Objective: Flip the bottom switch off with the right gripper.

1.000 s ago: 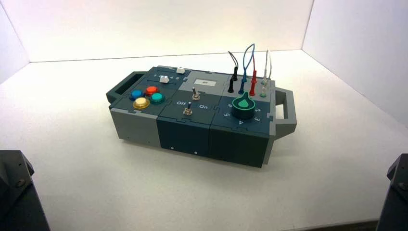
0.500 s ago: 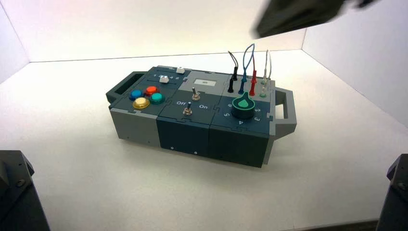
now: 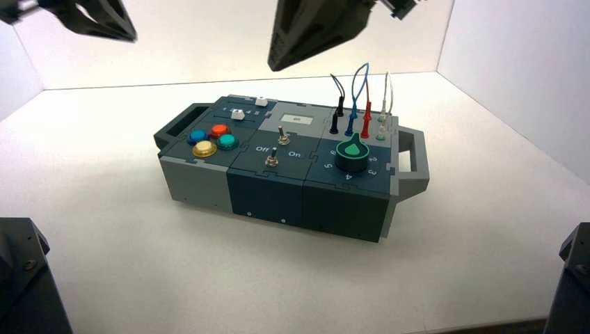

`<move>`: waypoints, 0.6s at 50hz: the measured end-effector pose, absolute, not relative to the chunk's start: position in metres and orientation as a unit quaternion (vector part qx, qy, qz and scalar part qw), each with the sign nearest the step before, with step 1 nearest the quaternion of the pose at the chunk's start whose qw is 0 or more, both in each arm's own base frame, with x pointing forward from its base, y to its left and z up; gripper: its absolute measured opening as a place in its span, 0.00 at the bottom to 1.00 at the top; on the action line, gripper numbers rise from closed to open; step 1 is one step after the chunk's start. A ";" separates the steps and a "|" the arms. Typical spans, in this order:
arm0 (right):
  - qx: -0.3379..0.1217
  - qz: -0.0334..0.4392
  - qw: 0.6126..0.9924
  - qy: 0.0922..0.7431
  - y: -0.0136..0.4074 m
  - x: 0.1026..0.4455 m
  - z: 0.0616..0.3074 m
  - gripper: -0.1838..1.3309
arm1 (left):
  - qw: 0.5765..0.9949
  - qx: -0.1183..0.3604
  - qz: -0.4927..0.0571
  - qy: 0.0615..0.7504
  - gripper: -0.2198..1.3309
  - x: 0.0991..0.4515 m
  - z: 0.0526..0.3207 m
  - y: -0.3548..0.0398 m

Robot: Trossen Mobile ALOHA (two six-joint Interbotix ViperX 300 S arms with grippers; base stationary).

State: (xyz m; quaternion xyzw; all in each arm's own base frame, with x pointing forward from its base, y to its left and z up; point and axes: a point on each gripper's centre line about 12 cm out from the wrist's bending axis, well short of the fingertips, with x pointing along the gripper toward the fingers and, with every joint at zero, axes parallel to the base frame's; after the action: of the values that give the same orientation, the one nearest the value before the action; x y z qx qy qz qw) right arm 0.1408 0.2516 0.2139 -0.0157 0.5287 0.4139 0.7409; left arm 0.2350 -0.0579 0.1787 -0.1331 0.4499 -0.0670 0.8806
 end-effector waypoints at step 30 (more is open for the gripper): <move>-0.029 0.394 0.730 0.558 0.249 0.140 0.187 0.03 | 0.805 -0.069 -0.078 0.584 0.04 0.310 0.085 -0.095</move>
State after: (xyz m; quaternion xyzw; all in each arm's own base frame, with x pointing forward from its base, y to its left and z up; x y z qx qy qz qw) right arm 0.1399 0.2493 0.1868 -0.0287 0.5581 0.3942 0.7296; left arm 0.3096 -0.0952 0.0845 -0.0692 0.5842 -0.0780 0.8048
